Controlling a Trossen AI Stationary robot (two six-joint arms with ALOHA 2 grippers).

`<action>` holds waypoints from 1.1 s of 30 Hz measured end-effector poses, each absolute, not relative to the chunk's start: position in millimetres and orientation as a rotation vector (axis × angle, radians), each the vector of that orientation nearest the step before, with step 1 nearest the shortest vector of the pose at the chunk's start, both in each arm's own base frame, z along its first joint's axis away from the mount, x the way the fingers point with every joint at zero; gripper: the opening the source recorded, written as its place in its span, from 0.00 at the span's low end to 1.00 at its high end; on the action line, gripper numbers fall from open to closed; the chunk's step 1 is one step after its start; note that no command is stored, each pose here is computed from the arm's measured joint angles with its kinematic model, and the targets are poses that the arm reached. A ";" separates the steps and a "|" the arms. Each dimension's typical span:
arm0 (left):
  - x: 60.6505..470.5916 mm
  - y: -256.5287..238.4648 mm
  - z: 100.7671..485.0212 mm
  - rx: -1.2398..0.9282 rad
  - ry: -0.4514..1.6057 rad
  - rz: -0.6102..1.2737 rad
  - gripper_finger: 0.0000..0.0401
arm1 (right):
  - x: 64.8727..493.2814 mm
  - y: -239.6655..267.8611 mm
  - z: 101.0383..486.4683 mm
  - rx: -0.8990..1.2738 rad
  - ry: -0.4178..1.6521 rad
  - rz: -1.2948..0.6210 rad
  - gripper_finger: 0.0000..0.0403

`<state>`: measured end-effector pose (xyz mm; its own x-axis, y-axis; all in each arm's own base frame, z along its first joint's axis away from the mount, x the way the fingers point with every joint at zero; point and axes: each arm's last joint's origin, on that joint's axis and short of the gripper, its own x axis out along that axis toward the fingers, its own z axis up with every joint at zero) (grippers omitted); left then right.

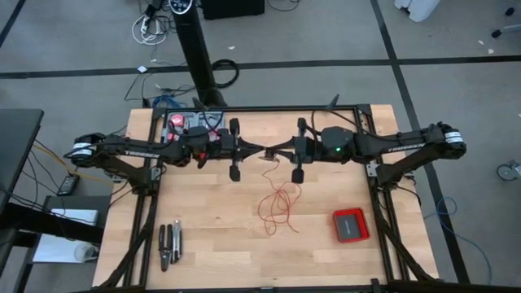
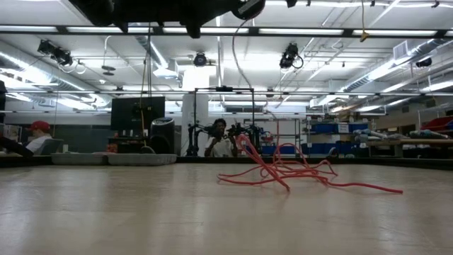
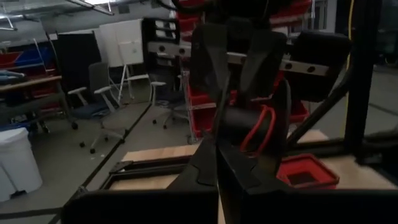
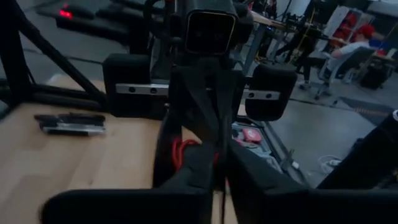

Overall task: Coil cords
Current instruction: Coil the red wire onto the spool

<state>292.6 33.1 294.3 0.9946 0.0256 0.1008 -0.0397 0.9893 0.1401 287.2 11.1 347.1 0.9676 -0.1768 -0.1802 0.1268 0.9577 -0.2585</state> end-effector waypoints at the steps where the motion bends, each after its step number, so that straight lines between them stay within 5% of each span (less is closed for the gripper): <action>1: 293.0 33.1 292.7 0.149 -0.089 0.037 0.00 | 289.5 11.2 345.3 -0.260 0.209 -0.154 0.04; 17: 293.0 34.3 293.3 0.159 -0.101 0.083 0.39 | 289.0 9.1 338.3 -0.286 0.275 -0.225 0.00; 33: 263.6 31.4 303.2 0.169 0.062 0.088 0.42 | 270.2 7.8 358.1 -0.261 0.205 -0.241 0.00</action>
<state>263.6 31.4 303.2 0.9943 0.0924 -0.0538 -0.0820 0.9819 0.1705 270.2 7.8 358.1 0.9507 -0.2608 -0.1680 0.2081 0.9378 -0.2780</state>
